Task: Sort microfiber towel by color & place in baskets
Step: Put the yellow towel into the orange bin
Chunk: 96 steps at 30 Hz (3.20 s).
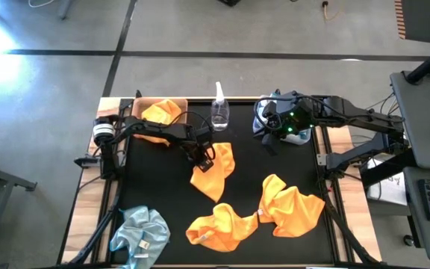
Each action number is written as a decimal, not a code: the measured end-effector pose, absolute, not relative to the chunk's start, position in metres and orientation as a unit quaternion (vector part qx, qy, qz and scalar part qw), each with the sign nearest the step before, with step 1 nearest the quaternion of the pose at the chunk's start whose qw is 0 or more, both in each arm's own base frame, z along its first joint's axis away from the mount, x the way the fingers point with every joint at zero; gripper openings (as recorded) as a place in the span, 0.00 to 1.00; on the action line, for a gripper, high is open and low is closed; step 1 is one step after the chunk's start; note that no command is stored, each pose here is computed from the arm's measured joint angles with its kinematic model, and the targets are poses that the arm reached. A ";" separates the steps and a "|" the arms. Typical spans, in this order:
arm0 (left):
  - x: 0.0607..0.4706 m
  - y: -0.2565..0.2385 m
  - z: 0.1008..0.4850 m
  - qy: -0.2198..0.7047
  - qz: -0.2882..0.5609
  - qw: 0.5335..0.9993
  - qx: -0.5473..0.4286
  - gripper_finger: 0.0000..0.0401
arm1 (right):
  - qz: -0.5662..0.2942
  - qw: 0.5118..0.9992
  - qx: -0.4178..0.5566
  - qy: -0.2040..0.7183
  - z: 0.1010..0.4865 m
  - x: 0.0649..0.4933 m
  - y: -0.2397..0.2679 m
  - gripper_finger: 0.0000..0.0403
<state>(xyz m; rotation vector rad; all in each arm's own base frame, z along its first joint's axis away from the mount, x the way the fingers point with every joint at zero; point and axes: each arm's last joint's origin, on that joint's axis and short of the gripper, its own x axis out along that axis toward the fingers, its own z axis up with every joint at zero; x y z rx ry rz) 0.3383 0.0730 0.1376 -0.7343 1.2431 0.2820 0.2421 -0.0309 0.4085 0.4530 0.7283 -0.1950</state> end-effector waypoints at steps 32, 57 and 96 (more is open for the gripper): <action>0.367 0.049 0.405 0.460 0.161 0.872 -0.046 0.00 | -0.103 0.905 0.214 0.353 0.408 0.242 -0.032 0.17; 0.300 0.043 0.476 0.392 0.211 0.895 -0.029 0.00 | -0.125 0.905 0.205 0.350 0.407 0.242 -0.033 0.17; 0.130 0.038 0.511 0.240 0.523 0.817 -0.038 0.00 | -0.151 0.897 0.200 0.364 0.398 0.254 -0.036 0.17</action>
